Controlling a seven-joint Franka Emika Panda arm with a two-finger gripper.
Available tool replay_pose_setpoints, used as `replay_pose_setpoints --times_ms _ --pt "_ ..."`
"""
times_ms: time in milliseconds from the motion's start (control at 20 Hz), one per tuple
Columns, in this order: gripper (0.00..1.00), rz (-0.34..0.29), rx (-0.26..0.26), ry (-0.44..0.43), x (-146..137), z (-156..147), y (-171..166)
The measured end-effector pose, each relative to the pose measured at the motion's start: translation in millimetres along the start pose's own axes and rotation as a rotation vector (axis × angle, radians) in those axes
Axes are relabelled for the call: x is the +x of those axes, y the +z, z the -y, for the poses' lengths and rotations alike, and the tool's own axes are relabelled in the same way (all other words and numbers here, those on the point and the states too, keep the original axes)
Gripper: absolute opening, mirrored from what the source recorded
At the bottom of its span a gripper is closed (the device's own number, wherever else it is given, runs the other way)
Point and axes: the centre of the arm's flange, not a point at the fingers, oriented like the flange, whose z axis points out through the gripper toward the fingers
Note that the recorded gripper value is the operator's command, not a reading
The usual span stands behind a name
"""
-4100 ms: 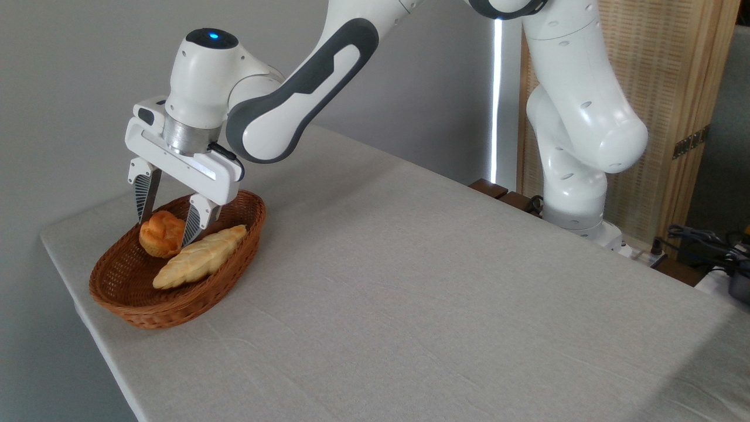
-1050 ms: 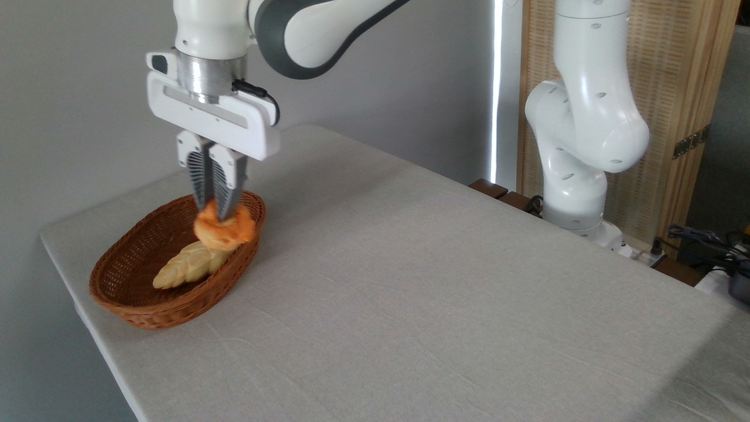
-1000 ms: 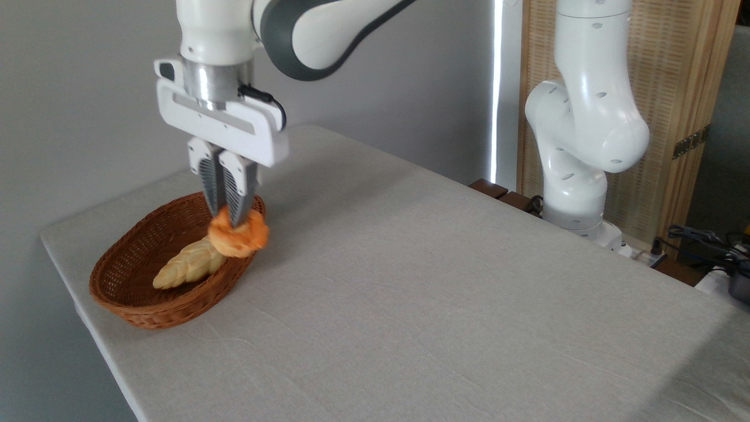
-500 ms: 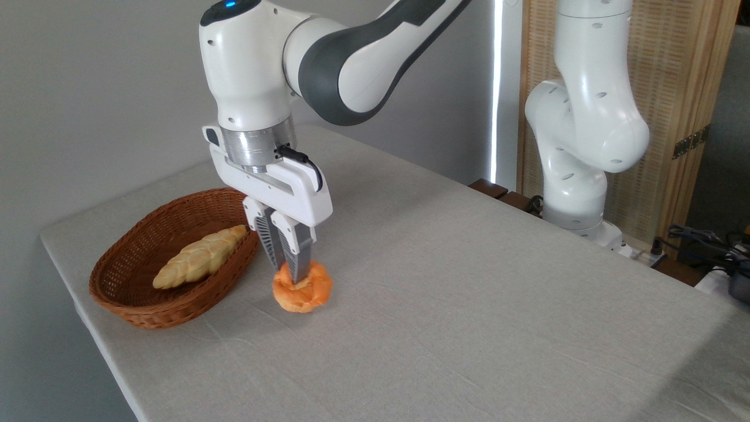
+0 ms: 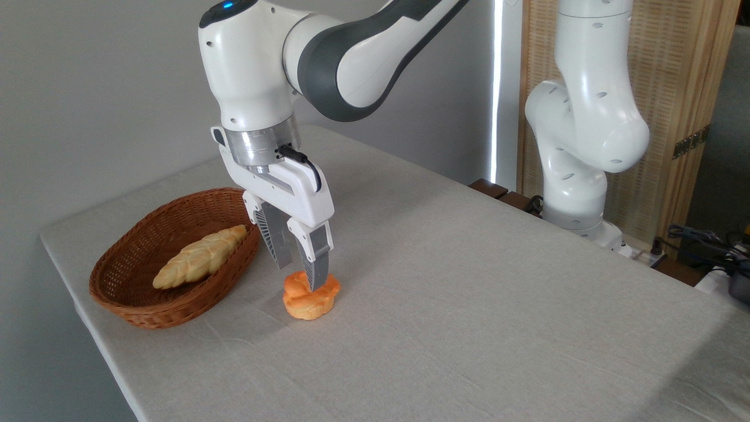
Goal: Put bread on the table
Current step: 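Open the gripper to release the bun and raise it away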
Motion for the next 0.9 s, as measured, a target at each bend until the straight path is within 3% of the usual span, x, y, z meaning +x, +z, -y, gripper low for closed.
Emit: replay_pose_setpoints --times_ms 200,400,500,650,900 --pt "1.00 -0.032 0.016 0.000 -0.1 0.4 -17.9" --pt "1.00 -0.152 0.075 -0.012 -6.7 5.8 -88.8" --pt "1.00 -0.182 0.087 -0.019 -14.9 6.8 -113.2" --pt "1.00 -0.159 0.069 -0.059 -34.3 23.2 -124.5" --pt "1.00 -0.065 0.006 -0.088 -52.1 31.6 -117.6"
